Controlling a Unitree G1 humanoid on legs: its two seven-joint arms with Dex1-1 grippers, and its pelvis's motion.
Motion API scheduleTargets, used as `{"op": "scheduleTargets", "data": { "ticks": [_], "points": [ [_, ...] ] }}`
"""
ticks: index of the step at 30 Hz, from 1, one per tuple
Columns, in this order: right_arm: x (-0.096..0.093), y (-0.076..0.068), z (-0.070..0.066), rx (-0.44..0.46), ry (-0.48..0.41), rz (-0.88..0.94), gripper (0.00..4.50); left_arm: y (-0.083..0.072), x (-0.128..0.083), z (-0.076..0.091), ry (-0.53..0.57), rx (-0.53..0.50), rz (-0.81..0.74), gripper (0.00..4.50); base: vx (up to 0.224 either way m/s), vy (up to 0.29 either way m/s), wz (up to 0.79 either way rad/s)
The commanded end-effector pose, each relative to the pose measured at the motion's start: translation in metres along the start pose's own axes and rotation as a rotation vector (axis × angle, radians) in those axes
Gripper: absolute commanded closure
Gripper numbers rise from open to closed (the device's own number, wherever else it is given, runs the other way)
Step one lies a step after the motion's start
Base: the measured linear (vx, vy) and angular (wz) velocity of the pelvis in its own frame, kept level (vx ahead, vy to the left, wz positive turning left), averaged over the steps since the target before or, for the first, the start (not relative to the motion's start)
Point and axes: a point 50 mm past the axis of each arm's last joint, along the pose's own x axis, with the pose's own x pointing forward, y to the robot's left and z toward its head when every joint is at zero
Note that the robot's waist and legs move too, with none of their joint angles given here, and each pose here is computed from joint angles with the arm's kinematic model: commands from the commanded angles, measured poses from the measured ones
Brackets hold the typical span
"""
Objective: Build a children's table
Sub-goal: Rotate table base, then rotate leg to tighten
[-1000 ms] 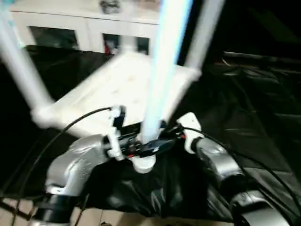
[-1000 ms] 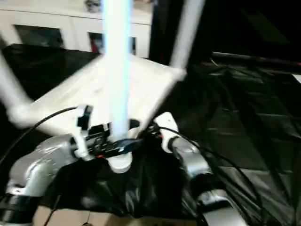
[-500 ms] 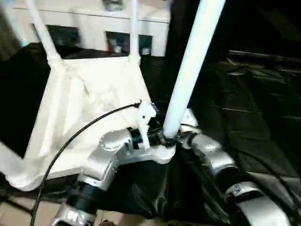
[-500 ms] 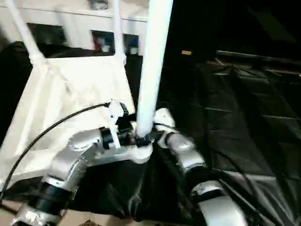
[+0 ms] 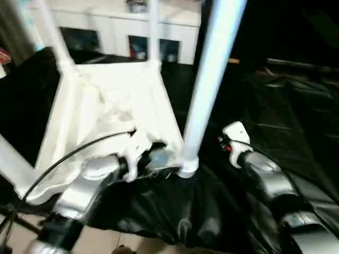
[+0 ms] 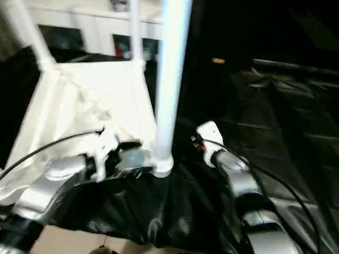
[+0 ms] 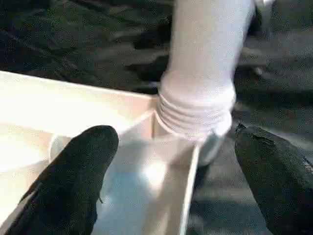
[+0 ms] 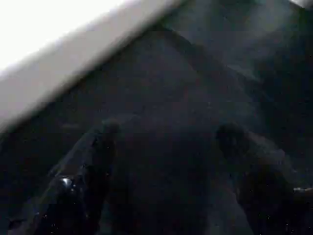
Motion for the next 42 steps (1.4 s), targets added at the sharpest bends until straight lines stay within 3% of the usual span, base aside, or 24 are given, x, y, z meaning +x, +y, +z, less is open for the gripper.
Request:
{"op": "scheduleTargets", "data": {
  "ticks": [1,9,16,17,20,23,26,35,42],
  "points": [
    [-0.012,-0.003,0.007,-0.036,-0.014,0.077,0.88,0.002,-0.001,0.003,0.033,0.057,-0.023,0.43,0.0,0.0,0.0],
    [-0.048,-0.01,0.016,-0.134,0.0,0.141,0.88,0.006,-0.001,0.002,0.09,0.055,-0.05,1.12,0.0,0.0,0.0],
    [-0.064,0.002,0.017,-0.115,0.025,0.24,0.88,-0.001,0.003,-0.005,0.142,0.034,-0.069,1.57,0.0,0.0,0.0],
    [-0.066,0.003,0.018,-0.112,0.031,0.26,0.61,-0.001,0.002,-0.007,0.158,0.021,-0.068,1.69,0.0,0.0,0.0],
    [-0.072,0.005,0.017,-0.105,0.049,0.284,0.49,-0.004,0.0,-0.011,0.19,0.001,-0.061,1.88,0.0,0.0,0.0],
    [-0.074,0.006,0.018,-0.099,0.055,0.29,0.11,0.0,-0.003,-0.012,0.202,-0.004,-0.038,2.16,0.0,0.0,0.0],
    [-0.075,0.009,0.02,-0.091,0.058,0.303,0.01,0.003,-0.008,-0.012,0.226,-0.009,-0.041,2.47,0.0,0.0,0.0],
    [-0.078,0.011,0.021,-0.088,0.072,0.316,0.0,-0.006,-0.014,-0.016,0.298,-0.017,-0.13,3.06,0.0,0.0,0.0],
    [-0.078,0.014,0.024,-0.094,0.078,0.326,0.0,0.001,-0.014,-0.021,0.335,0.038,-0.097,3.55,0.0,0.0,0.0]
  ]
}}
